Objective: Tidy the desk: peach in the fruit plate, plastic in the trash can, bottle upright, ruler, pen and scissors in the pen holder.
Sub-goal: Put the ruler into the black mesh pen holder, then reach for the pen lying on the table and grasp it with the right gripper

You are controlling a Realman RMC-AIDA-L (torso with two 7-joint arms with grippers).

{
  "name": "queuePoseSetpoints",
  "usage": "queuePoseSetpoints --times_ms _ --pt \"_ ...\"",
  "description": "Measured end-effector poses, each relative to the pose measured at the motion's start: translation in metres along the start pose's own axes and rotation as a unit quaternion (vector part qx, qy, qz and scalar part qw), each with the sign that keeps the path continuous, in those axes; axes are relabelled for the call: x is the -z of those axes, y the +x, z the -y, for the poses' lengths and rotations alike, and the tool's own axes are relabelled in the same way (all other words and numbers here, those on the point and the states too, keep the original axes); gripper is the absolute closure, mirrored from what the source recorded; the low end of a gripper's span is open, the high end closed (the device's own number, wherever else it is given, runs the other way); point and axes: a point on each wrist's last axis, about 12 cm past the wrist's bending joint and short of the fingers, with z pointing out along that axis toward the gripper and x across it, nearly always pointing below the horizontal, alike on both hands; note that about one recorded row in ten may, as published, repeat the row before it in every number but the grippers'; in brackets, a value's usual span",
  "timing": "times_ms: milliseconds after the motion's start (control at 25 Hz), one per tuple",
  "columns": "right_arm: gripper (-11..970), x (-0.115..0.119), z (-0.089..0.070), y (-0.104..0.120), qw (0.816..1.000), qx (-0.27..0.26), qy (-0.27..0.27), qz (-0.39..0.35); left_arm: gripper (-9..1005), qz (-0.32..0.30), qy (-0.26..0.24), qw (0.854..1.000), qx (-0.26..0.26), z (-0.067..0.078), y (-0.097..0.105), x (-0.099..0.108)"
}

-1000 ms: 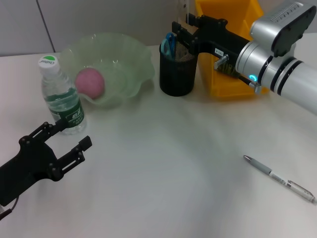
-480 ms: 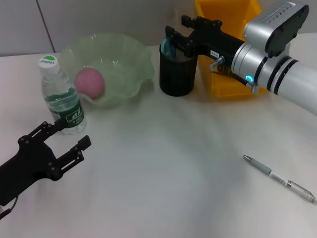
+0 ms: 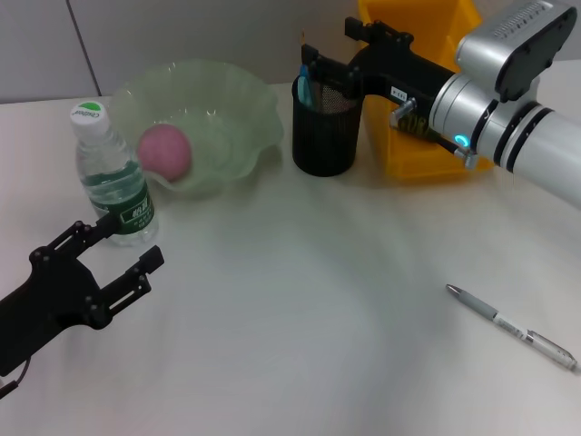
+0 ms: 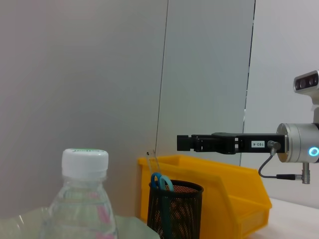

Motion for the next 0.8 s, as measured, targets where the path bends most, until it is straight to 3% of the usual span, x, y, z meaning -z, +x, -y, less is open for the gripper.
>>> queuePoseSetpoints --times_ms 400,640,800 --pt "172 0.001 0.003 -0.004 1.0 -0.012 0.003 0.014 255 0.002 0.004 1.0 0.0 0.002 0.0 0.001" --pt "173 0.011 0.011 -0.018 0.995 -0.077 -0.012 0.055 256 0.003 0.031 1.0 0.004 0.007 -0.001 0.002" --pt "174 0.02 0.013 -0.034 0.986 -0.133 -0.066 0.072 256 -0.008 0.057 0.998 0.009 0.009 -0.002 0.003"
